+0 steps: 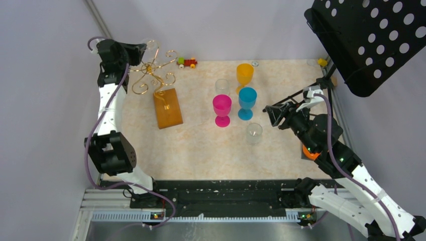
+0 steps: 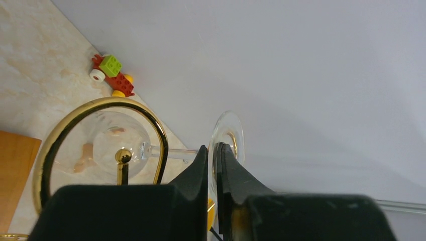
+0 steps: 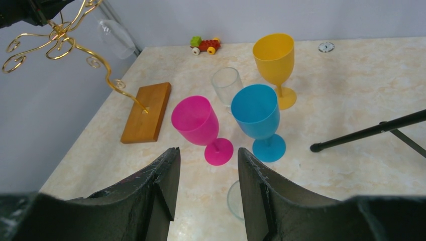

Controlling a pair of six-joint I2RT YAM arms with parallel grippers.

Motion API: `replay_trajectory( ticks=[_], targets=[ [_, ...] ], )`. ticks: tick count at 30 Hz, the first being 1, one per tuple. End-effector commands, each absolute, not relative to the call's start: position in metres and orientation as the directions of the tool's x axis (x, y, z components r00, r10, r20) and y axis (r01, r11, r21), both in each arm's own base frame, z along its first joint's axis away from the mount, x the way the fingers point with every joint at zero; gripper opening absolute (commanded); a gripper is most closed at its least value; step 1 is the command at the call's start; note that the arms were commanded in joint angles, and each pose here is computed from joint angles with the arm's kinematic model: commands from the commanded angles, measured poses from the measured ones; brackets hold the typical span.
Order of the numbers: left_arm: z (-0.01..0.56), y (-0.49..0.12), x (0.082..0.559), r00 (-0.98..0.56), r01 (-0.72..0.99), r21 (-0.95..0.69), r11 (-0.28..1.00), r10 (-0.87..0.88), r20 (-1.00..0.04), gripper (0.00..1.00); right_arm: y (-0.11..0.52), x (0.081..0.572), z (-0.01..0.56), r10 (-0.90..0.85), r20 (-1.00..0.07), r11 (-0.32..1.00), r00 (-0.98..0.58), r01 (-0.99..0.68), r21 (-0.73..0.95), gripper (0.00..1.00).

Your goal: Take the wine glass off the wine glass rack

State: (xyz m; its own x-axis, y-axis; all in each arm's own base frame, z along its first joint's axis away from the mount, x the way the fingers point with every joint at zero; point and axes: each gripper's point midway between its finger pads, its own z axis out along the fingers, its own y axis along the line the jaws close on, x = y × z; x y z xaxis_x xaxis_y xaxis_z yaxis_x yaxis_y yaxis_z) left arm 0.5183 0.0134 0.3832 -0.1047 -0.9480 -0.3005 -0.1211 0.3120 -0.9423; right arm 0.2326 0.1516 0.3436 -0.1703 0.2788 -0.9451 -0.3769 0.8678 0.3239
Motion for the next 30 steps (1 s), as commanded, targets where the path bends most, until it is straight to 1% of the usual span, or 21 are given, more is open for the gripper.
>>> replay_trajectory(
  ticks=[1, 4, 7, 10, 15, 16, 20, 24, 26, 30],
  targets=[
    [0.450, 0.009, 0.499, -0.052, 0.031, -0.916, 0.400, -0.915, -0.401, 0.13, 0.152, 0.233, 0.354, 0.313, -0.939, 0.854, -0.145, -0.389, 0.345, 0.47],
    [0.442, 0.012, 0.501, -0.052, 0.003, -0.912, 0.409, -0.911, -0.409, 0.26, 0.152, 0.233, 0.354, 0.312, -0.939, 0.855, -0.146, -0.389, 0.345, 0.47],
    [0.436, 0.013, 0.502, -0.053, -0.015, -0.909, 0.416, -0.908, -0.415, 0.34, 0.152, 0.233, 0.355, 0.313, -0.939, 0.855, -0.144, -0.387, 0.345, 0.47],
    [0.434, 0.014, 0.501, -0.051, -0.022, -0.908, 0.418, -0.908, -0.416, 0.35, 0.152, 0.233, 0.354, 0.312, -0.939, 0.856, -0.146, -0.386, 0.344, 0.47],
    [0.432, 0.015, 0.501, -0.047, -0.026, -0.907, 0.421, -0.907, -0.420, 0.35, 0.152, 0.233, 0.354, 0.313, -0.939, 0.856, -0.144, -0.386, 0.344, 0.47],
    [0.431, 0.015, 0.502, -0.048, -0.028, -0.908, 0.418, -0.908, -0.417, 0.34, 0.152, 0.233, 0.354, 0.312, -0.939, 0.857, -0.144, -0.385, 0.344, 0.47],
    [0.429, 0.012, 0.504, -0.062, -0.019, -0.918, 0.397, -0.916, -0.395, 0.26, 0.151, 0.233, 0.353, 0.312, -0.939, 0.857, -0.144, -0.384, 0.344, 0.47],
    [0.427, 0.010, 0.508, -0.078, -0.014, -0.924, 0.382, -0.922, -0.380, 0.23, 0.150, 0.233, 0.353, 0.310, -0.940, 0.858, -0.144, -0.382, 0.342, 0.47],
    [0.426, 0.009, 0.509, -0.086, -0.010, -0.929, 0.371, -0.926, -0.369, 0.17, 0.149, 0.233, 0.354, 0.311, -0.940, 0.860, -0.141, -0.380, 0.341, 0.47],
    [0.434, 0.005, 0.509, -0.090, 0.034, -0.936, 0.350, -0.932, -0.352, 0.00, 0.149, 0.232, 0.354, 0.310, -0.940, 0.860, -0.140, -0.380, 0.340, 0.47]
  ],
)
